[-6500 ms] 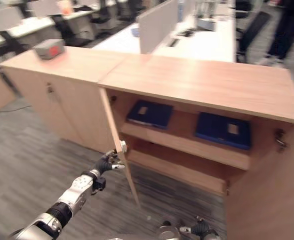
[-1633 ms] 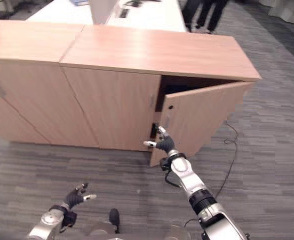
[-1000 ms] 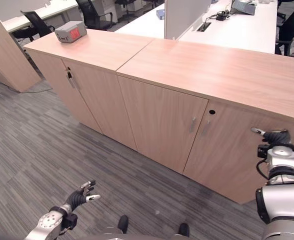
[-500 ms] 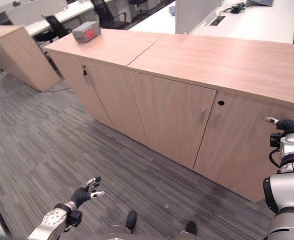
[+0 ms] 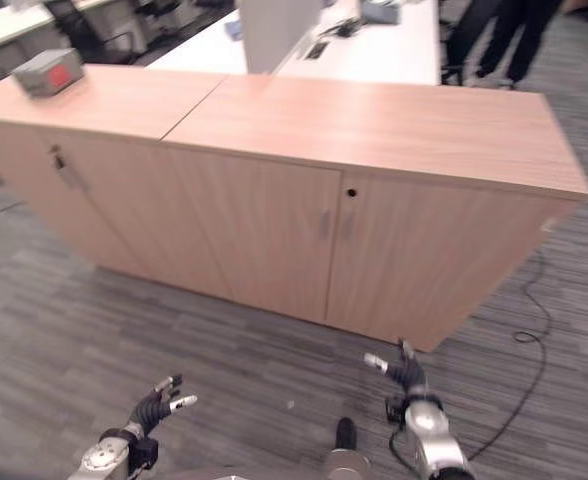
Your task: Put the empty folder in the office cabinet
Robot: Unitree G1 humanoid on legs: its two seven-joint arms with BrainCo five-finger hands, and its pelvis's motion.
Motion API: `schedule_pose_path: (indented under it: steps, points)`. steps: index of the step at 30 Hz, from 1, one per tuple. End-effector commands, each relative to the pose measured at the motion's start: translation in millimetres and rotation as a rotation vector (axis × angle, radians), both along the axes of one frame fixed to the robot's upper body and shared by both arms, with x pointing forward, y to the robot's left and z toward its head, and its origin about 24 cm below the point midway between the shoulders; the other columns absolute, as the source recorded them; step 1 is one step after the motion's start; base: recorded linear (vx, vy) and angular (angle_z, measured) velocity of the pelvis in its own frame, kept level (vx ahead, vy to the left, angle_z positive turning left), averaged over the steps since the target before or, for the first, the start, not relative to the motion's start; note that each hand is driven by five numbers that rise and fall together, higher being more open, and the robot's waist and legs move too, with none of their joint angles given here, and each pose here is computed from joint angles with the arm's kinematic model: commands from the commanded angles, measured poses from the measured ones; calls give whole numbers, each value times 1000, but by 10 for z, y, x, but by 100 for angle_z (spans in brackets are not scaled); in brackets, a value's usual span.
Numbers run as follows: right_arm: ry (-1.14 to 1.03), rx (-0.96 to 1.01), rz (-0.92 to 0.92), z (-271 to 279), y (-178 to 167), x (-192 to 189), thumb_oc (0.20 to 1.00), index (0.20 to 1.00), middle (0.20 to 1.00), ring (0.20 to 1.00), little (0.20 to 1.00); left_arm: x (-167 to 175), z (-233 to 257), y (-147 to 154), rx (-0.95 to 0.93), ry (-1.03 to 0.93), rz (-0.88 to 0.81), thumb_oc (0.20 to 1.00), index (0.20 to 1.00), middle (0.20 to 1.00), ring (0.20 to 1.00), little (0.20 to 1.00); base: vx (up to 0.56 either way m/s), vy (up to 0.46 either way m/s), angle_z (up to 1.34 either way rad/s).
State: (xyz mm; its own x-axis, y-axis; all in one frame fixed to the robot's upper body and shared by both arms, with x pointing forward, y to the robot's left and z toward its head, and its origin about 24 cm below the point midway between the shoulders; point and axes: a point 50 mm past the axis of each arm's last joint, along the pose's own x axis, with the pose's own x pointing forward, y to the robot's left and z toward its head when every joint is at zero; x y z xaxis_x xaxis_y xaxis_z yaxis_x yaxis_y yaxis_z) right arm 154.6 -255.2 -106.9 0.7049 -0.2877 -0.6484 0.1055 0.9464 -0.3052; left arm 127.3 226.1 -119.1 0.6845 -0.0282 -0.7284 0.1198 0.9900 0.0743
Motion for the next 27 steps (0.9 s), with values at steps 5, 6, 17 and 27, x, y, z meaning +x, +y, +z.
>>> schedule_pose_path:
  steps: [5, 6, 17, 27]
  points:
    - [64, 8, 54, -108, 82, 89, 1000, 1000, 1000, 1000, 1000, 242, 25, 80, 95, -25, -60, 1000, 1000, 1000, 1000, 1000, -108, 135, -25]
    - [91, 41, 22, -171, 127, 43, 1000, 1000, 1000, 1000, 1000, 286, 21, 84, 103, -25, -43, 1000, 1000, 1000, 1000, 1000, -164, 77, -40]
    - [207, 41, 30, -311, 106, -168, 1000, 1000, 1000, 1000, 1000, 273, 8, 70, 97, -22, -41, 1000, 1000, 1000, 1000, 1000, -83, 62, -32]
    - [231, 14, 37, -302, 11, -195, 1000, 1000, 1000, 1000, 1000, 233, -19, -17, 76, -16, -58, 1000, 1000, 1000, 1000, 1000, 27, -39, -6]
